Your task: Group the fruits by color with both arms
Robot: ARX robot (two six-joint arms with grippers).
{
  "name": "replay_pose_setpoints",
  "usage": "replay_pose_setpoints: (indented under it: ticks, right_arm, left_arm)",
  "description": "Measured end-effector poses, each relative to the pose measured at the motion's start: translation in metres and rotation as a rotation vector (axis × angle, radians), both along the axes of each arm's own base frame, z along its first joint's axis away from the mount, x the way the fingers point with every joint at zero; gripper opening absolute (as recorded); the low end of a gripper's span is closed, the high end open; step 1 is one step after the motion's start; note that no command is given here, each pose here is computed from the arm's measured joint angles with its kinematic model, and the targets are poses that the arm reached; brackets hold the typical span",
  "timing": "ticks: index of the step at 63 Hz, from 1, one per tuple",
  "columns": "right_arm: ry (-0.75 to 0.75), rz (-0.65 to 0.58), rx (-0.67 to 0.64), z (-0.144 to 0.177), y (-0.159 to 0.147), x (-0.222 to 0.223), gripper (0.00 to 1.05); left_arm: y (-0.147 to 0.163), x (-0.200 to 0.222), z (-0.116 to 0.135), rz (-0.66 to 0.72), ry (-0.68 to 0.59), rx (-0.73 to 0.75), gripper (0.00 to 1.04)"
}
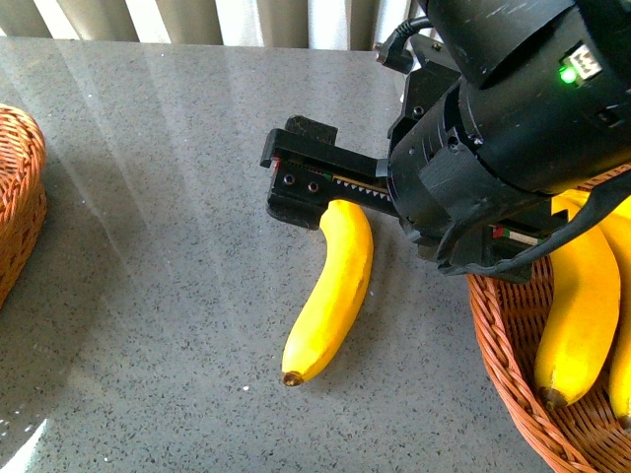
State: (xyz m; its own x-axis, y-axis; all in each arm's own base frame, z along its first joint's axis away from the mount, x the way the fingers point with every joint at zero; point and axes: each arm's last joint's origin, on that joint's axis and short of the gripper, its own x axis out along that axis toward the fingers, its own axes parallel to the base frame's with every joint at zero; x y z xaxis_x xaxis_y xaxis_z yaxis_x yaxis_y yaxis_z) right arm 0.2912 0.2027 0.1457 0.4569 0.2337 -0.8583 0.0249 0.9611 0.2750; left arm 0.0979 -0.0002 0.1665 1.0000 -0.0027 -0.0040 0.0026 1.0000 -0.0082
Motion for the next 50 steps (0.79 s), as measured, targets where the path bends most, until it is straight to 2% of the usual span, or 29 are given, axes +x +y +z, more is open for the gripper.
replay_pose_setpoints:
  ticks: [28, 50]
  right_arm:
    - [-0.009, 0.026, -0.097, 0.001, 0.003, 0.059, 0.96]
    - [0.03, 0.083, -0.128, -0.018, 0.015, 0.062, 0.96]
  left_arm:
    - [0.0, 0.0, 0.0, 0.0, 0.0, 0.0, 0.96]
    - [0.0, 0.0, 0.0, 0.0, 0.0, 0.0, 0.96]
